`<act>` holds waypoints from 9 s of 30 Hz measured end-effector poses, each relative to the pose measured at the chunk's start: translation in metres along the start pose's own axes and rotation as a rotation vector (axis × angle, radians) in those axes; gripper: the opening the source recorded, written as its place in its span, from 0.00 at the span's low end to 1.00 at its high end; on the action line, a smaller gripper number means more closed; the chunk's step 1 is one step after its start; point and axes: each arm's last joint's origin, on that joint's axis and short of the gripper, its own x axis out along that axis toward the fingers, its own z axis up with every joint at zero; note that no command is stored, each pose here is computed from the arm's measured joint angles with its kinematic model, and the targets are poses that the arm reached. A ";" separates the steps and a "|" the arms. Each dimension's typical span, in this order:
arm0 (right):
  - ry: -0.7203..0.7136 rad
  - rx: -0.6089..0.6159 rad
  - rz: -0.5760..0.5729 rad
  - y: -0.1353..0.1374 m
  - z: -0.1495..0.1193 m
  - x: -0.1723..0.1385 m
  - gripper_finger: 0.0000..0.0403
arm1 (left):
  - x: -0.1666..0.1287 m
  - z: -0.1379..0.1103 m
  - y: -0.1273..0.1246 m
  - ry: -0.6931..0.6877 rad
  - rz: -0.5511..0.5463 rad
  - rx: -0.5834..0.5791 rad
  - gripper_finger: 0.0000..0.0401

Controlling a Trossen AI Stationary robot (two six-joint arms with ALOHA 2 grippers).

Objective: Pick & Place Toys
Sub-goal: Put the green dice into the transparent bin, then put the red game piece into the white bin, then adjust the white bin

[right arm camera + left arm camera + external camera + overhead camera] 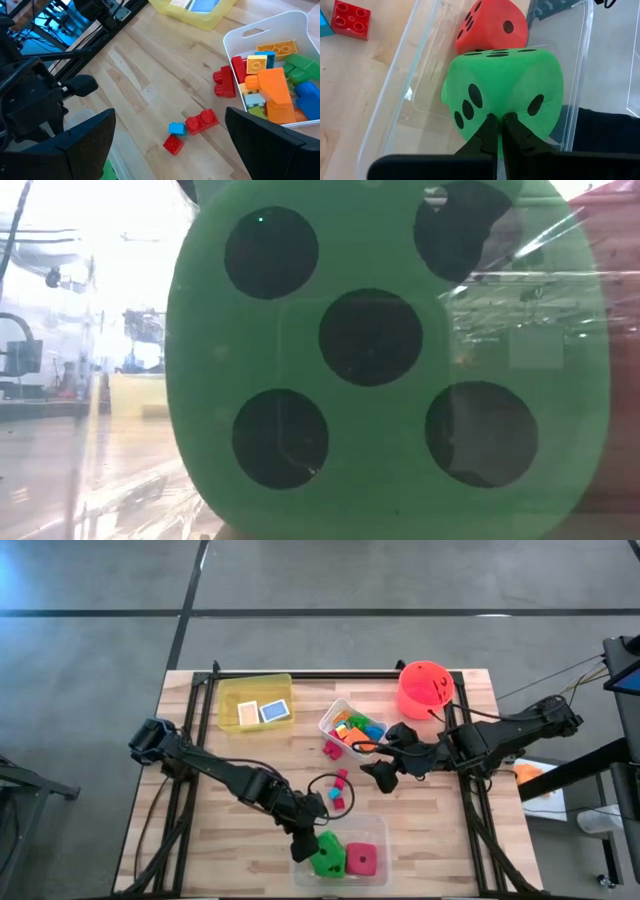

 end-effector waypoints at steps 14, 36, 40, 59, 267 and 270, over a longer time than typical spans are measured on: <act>0.002 -0.001 0.001 0.000 0.000 0.000 0.92 | 0.000 0.001 0.000 -0.005 -0.006 0.000 0.37; 0.039 -0.130 0.028 0.001 -0.001 0.000 0.92 | -0.022 0.001 -0.007 -0.024 -0.065 0.017 0.70; 0.069 -0.294 0.053 0.001 -0.002 0.001 0.92 | -0.026 0.001 -0.007 -0.032 -0.069 0.036 0.70; 0.261 -1.102 0.039 0.016 -0.012 0.079 0.92 | -0.124 -0.009 -0.015 -0.325 -0.069 0.089 0.70; 0.511 -0.565 0.094 -0.080 0.046 0.176 0.03 | -0.175 -0.015 -0.002 -0.510 -0.002 0.034 0.70; 0.539 -0.559 0.080 -0.086 0.039 0.177 0.02 | -0.175 -0.015 -0.002 -0.510 -0.003 0.034 0.70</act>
